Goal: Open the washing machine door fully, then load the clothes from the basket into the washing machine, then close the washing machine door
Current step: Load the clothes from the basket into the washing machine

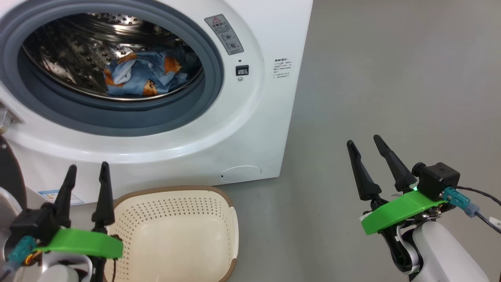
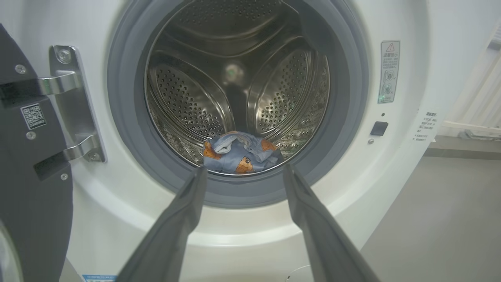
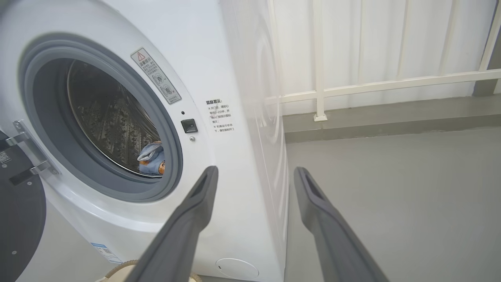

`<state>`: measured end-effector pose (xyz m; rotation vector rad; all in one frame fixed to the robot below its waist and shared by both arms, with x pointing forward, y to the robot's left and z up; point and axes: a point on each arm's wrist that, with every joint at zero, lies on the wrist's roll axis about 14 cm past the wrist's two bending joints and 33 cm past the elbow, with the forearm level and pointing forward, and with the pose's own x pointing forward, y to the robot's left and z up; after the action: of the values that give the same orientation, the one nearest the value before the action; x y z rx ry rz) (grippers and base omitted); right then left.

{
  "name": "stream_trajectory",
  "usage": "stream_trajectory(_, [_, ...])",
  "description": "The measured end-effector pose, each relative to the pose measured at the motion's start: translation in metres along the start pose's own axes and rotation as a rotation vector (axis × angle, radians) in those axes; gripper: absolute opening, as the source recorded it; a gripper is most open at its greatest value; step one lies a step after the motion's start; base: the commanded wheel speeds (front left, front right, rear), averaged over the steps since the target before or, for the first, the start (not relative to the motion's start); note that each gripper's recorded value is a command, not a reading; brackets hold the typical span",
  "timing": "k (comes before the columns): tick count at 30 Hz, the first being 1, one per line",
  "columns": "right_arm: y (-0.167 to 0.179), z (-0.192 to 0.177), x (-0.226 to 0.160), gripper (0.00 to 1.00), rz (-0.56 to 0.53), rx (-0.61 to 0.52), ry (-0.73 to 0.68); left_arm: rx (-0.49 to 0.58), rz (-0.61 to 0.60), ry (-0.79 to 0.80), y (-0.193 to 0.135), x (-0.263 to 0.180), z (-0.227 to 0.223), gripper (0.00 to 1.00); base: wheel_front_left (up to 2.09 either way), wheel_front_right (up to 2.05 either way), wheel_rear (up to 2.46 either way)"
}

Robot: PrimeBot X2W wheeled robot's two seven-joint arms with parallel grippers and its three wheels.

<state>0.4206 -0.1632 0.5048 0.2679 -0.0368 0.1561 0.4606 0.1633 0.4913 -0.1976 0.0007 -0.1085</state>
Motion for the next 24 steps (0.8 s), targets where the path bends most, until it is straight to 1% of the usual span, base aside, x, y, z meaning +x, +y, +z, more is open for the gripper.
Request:
stream_trajectory(6, [-0.001,0.002,0.001,1.00,0.005,-0.011,-0.001,-0.007,0.022,-0.012,0.003,-0.014,0.002,1.00,0.00,0.00,0.00])
stream_trajectory(8, [-0.002,0.002,0.001,1.00,0.005,-0.013,-0.002,-0.024,0.029,-0.024,0.003,-0.016,0.005,1.00,0.00,0.00,0.00])
stream_trajectory(15, [-0.001,0.006,0.000,1.00,0.007,-0.016,-0.011,-0.030,0.027,-0.016,0.000,-0.026,0.002,1.00,0.00,0.00,0.00])
stream_trajectory(24, [0.001,0.009,-0.002,1.00,0.013,-0.021,-0.018,-0.028,0.024,-0.024,0.000,-0.028,0.006,1.00,0.00,0.00,0.00])
